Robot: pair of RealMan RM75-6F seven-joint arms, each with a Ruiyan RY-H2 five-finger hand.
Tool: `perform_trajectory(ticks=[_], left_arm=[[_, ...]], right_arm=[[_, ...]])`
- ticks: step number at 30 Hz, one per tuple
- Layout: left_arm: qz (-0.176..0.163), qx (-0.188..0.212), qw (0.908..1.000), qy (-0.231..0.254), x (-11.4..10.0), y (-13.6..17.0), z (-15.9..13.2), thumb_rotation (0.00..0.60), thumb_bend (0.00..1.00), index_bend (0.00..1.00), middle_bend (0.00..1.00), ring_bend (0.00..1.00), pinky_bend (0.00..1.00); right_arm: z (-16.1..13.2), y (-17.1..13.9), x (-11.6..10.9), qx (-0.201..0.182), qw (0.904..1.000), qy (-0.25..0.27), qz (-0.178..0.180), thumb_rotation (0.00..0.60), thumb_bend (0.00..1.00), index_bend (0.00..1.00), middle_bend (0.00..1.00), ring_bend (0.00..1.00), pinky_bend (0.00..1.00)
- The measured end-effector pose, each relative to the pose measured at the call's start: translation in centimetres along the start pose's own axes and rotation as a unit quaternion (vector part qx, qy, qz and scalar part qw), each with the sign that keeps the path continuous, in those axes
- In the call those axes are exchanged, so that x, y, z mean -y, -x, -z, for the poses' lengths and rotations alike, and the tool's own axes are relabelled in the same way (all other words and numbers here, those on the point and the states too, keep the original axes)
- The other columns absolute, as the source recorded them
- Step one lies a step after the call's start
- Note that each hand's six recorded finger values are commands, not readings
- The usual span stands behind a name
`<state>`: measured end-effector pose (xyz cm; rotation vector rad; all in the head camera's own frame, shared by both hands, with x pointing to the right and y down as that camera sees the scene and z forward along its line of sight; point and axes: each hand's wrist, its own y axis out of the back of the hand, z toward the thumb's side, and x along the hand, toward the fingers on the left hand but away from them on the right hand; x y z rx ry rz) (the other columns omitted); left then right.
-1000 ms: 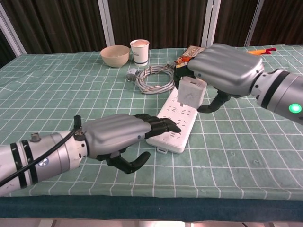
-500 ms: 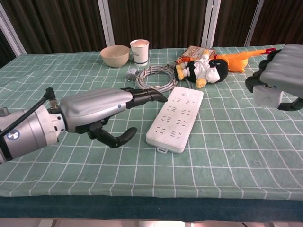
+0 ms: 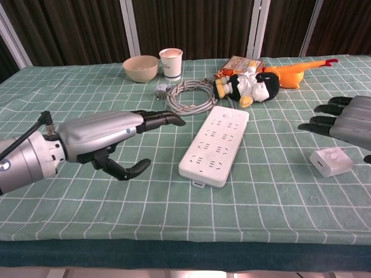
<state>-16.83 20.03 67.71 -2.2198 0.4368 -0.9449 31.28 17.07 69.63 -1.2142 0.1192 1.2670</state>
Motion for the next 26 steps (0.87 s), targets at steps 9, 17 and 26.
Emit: perform_trajectory(ticks=[9,17,26], left_arm=[[-0.035,-0.003,0.9994,-0.001,-1.8,3.7,1.4,0.600,0.47,0.00,0.00,0.00,0.00],[-0.115,-0.085,0.9897,0.001,-3.9,12.5,6.2,0.600,0.46,0.00,0.00,0.00,0.00],[-0.190,-0.194,0.9624,-0.006,-5.4,21.5,10.5,0.600,0.45,0.00,0.00,0.00,0.00]], right_arm=[[2.8,-3.8,-2.6,0.047,0.9883,0.143,0.026,0.600,0.15,0.00,0.00,0.00,0.07],[8.0,-12.4,-1.3,0.203,0.9180,0.336,0.055,0.600,0.14,0.00,0.00,0.00,0.00],[11.1,-17.8,3.1,0.329,0.8478,0.414,0.039,0.600,0.11,0.00,0.00,0.00,0.00]])
